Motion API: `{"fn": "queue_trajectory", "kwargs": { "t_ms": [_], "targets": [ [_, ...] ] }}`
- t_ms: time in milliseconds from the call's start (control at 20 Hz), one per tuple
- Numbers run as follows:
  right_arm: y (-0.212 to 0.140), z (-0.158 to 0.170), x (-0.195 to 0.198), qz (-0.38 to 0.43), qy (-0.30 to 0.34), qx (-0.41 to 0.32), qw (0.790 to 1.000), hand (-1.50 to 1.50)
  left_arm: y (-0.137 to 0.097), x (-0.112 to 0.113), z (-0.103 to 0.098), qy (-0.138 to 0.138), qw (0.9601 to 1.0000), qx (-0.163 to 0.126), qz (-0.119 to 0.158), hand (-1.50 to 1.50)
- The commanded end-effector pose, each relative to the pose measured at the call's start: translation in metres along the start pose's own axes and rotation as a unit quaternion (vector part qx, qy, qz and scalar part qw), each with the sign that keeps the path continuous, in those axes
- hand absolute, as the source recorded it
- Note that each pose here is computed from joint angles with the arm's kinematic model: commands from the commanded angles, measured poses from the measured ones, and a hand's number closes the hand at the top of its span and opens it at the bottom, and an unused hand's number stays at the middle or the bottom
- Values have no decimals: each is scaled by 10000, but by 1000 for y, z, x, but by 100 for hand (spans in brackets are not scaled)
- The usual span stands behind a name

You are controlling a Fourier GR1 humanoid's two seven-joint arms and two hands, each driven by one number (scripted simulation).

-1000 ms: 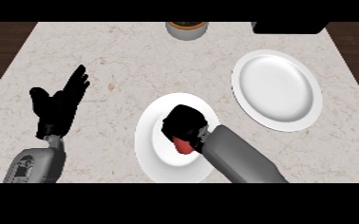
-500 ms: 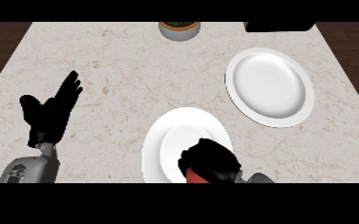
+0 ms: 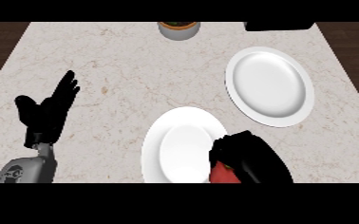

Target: Pick the bell pepper from the plate and place it in the plate

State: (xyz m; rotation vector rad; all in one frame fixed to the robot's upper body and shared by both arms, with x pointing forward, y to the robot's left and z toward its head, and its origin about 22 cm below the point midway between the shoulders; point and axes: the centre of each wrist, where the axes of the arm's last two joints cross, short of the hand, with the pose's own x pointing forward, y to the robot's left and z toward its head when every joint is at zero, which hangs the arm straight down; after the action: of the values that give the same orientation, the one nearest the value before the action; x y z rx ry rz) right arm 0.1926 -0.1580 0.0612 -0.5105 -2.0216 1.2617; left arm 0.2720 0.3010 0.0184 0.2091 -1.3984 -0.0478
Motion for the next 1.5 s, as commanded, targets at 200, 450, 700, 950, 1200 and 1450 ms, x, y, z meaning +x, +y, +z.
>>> {"fn": "queue_trajectory", "kwargs": {
  "t_ms": [200, 450, 700, 950, 1200, 1450],
  "targets": [
    [-71, 25, -25, -393, 1023, -988, 9891, 150, -8, -1, -12, -22, 9997, -226, 42, 0],
    [-75, 6, -81, -686, 1538, -1307, 9770, 150, -24, 10, -24, -154, 9995, -280, -33, 0],
    [-87, 9, -137, -473, 1806, -1411, 9722, 150, -17, 8, -6, -112, 9997, -226, -66, 0],
    [-101, -1, -179, -228, 1984, -1099, 9737, 150, -16, -7, 5, -114, 9997, -217, -38, 0],
    [-90, 5, -223, 192, 2158, -155, 9761, 150, -22, 15, -24, -106, 9996, -276, 7, 0],
    [-87, -6, -251, -987, 2501, 286, 9627, -150, -21, 14, -13, -162, 9994, -303, 27, 0]
  ]
}}
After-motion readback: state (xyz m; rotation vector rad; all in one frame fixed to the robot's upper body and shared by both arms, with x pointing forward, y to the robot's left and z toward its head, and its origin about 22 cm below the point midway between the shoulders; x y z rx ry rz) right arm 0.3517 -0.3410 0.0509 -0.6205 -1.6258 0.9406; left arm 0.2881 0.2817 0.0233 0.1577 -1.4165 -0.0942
